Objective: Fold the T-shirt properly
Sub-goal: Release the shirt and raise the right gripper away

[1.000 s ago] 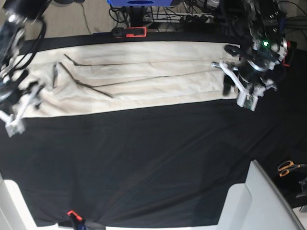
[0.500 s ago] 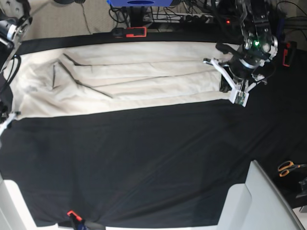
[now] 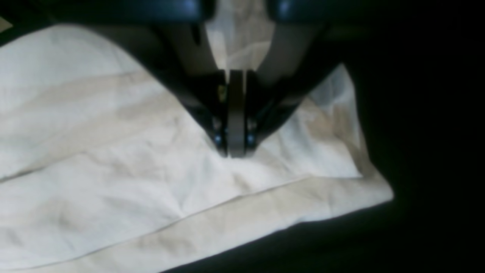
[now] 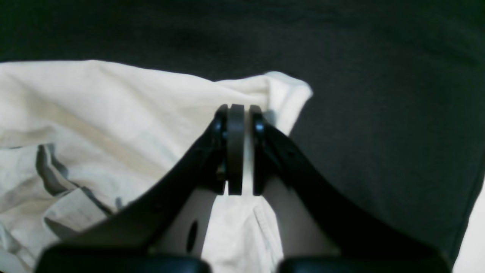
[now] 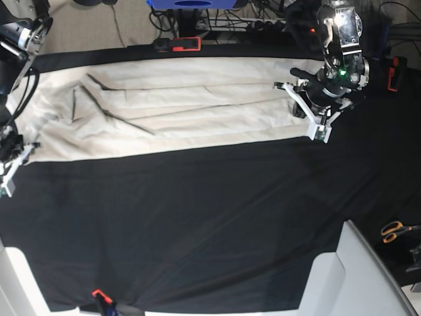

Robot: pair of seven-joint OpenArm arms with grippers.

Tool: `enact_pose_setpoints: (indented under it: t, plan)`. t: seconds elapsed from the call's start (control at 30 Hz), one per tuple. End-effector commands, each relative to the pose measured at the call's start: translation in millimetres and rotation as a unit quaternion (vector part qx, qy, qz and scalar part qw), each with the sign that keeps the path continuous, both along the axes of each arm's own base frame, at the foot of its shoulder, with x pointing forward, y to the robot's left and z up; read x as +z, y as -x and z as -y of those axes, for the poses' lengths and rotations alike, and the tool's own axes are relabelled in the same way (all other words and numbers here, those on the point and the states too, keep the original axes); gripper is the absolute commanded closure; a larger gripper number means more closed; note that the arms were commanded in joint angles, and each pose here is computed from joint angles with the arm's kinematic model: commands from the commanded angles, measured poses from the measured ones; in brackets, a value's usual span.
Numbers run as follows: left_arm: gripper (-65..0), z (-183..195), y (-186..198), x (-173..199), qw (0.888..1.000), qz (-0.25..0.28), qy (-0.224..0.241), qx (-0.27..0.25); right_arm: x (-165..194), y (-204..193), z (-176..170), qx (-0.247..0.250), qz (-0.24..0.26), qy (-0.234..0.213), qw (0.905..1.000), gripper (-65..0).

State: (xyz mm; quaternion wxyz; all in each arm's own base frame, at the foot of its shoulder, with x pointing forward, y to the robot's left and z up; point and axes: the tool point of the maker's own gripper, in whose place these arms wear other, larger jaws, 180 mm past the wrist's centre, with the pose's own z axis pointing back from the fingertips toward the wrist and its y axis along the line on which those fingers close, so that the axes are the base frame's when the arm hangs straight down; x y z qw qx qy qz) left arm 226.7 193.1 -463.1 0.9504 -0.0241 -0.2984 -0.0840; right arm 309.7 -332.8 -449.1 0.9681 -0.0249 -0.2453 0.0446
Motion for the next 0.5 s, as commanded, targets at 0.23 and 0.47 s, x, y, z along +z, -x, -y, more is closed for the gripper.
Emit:
enact_pose_setpoints:
  t: [0.23, 0.47]
  plan:
    - [0.0, -2.9, 2.8, -12.1, 1.000, 0.005, 0.013, 0.009, -4.7, -17.0, 9.2, -0.014, 0.032, -0.031, 0.9989, -3.3]
    - [0.0, -6.3, 11.8, -23.4, 1.000, -0.015, 0.008, 0.010, -5.0, -19.8, 28.1, -0.028, 0.053, -0.039, 0.9974, -3.3]
